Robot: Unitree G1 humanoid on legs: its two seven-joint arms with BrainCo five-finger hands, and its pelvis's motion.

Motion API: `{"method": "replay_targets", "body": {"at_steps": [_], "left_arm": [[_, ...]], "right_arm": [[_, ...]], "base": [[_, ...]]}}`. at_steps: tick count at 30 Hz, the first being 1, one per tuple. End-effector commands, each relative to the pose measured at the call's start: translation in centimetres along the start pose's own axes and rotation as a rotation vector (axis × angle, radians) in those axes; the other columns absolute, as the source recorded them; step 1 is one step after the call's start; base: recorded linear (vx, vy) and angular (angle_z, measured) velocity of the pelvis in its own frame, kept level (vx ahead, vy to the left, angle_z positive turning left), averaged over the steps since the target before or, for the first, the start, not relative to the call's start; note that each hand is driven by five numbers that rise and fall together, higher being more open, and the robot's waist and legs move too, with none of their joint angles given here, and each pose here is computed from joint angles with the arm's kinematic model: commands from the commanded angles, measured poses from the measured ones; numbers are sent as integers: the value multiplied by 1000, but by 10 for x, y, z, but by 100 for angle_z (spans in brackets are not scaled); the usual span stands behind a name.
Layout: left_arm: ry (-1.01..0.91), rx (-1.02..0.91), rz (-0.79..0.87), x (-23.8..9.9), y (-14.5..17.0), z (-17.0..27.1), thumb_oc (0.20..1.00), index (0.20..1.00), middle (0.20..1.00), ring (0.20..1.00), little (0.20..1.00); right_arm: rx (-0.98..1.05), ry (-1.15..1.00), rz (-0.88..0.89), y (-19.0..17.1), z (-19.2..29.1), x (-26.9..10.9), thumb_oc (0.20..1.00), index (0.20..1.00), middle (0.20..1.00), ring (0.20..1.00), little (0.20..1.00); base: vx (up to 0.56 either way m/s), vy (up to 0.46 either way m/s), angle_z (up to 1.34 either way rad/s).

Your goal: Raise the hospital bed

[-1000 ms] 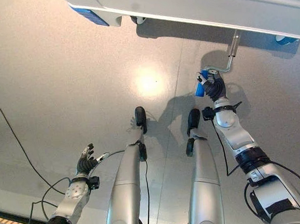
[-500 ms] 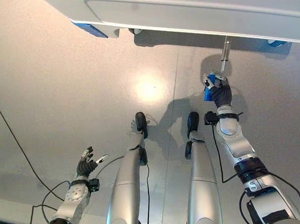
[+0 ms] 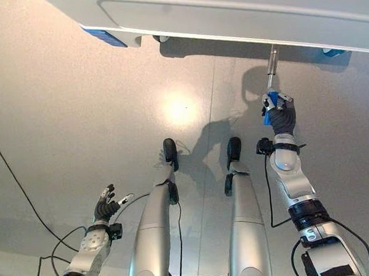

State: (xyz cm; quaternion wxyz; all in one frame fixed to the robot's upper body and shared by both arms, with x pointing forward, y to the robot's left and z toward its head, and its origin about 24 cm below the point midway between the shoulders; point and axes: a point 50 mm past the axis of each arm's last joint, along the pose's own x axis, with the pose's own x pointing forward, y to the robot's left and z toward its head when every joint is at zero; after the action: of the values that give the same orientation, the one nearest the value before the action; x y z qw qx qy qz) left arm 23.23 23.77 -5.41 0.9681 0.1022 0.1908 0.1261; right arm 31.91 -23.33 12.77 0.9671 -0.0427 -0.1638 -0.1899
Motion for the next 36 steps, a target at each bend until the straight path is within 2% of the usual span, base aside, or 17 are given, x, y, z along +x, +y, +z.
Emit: {"method": "replay_targets", "body": {"at_steps": [1, 10, 14, 25, 28, 36], "left_arm": [[77, 19, 77, -18, 18, -28, 1000, 1000, 1000, 1000, 1000], [71, 24, 92, -19, 21, -27, 1000, 1000, 1000, 1000, 1000], [44, 17, 86, -19, 20, -22, 1000, 1000, 1000, 1000, 1000], [26, -5, 82, -19, 14, -18, 1000, 1000, 1000, 1000, 1000], [9, -6, 61, -17, 10, -13, 1000, 1000, 1000, 1000, 1000], [-33, -8, -10, -15, -3, -2, 1000, 1000, 1000, 1000, 1000]], "right_arm": [[47, -343, -334, -67, 68, 21, 200, 200, 200, 200, 200], [-106, -205, -459, -94, 41, 23, 200, 200, 200, 200, 200], [-230, -71, -501, -105, 20, 33, 200, 200, 200, 200, 200], [-421, 98, -498, -110, 3, 56, 200, 200, 200, 200, 200], [-526, 210, -479, -118, -8, 62, 200, 200, 200, 200, 200], [-663, 350, -427, -126, -13, 69, 200, 200, 200, 200, 200]], "base": [[0, 0, 0], [0, 0, 0], [0, 0, 0], [1, -1, -1], [0, 0, 0], [0, 0, 0]]}}
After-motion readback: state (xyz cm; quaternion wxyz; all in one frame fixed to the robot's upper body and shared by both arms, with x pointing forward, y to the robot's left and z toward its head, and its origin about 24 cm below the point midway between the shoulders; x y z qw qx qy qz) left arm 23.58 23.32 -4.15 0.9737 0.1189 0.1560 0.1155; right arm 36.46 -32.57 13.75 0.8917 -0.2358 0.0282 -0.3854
